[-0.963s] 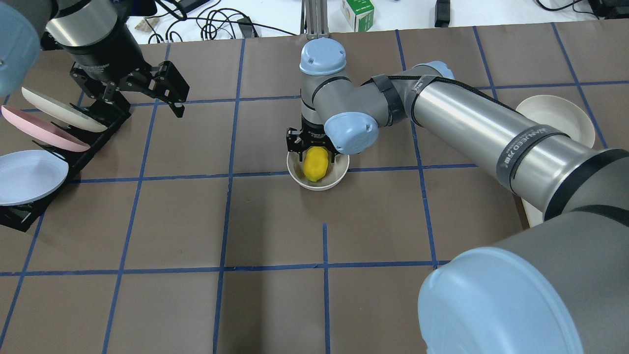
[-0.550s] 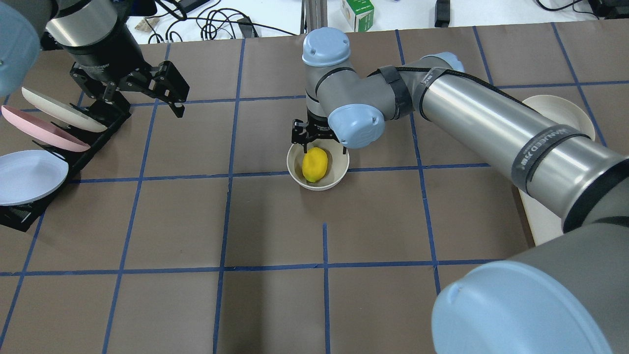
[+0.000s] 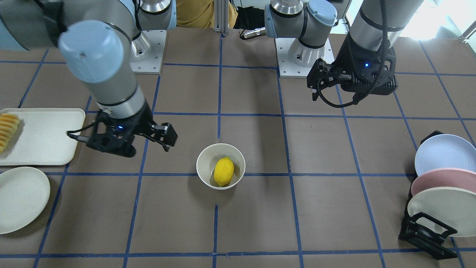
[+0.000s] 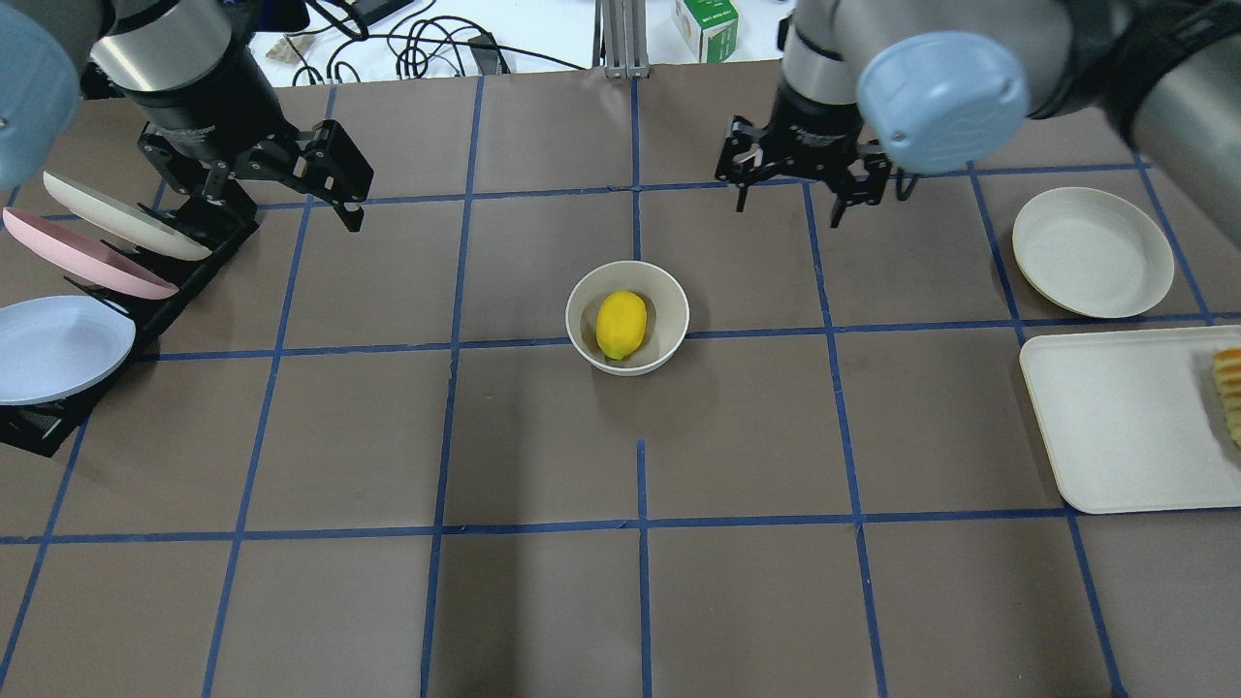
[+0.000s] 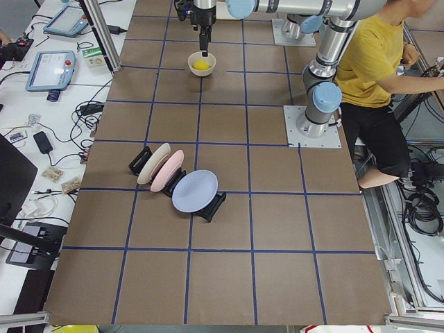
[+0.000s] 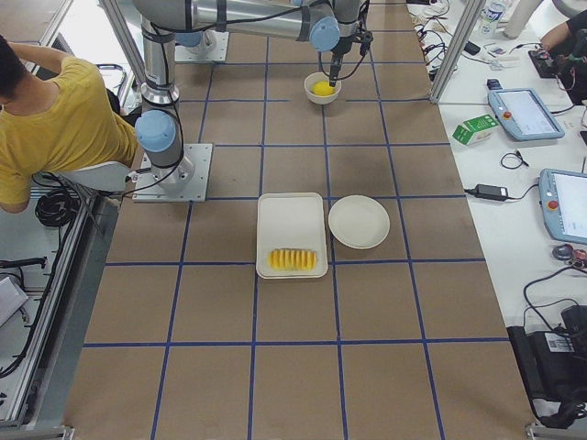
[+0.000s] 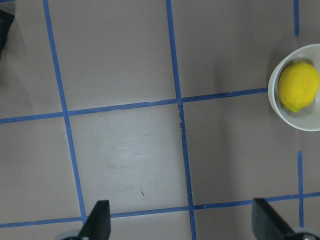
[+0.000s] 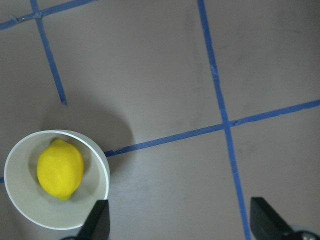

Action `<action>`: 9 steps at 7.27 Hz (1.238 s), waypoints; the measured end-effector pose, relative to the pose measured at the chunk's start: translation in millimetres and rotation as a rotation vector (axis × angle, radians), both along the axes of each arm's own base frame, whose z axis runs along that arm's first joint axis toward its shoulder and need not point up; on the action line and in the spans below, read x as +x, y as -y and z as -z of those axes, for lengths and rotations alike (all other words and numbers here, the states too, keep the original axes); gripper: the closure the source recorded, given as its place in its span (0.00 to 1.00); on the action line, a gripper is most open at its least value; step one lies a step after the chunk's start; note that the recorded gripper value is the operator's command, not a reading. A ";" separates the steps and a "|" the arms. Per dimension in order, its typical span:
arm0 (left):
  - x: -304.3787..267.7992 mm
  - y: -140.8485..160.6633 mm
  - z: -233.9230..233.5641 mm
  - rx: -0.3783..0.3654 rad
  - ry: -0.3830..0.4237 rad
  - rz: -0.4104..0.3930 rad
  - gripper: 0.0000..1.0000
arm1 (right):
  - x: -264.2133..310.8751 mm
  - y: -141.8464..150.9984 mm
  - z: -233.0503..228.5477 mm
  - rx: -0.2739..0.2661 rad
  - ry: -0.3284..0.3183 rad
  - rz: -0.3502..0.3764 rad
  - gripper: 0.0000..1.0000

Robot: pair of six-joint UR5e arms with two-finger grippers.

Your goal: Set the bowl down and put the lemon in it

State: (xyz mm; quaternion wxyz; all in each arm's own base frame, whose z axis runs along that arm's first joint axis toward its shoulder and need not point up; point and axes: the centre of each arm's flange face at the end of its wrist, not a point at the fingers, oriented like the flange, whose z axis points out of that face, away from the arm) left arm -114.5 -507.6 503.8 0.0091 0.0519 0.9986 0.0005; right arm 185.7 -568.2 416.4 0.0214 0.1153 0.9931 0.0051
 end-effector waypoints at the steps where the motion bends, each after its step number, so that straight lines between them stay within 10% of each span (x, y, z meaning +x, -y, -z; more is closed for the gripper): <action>1: 0.0 0.0 0.0 0.000 0.000 0.000 0.00 | -25.7 -9.7 -24.1 -0.017 0.005 -0.041 0.00; 9: 0.1 -0.6 -0.5 0.000 0.001 0.000 0.00 | -56.0 -68.2 -80.3 0.044 0.001 -0.151 0.00</action>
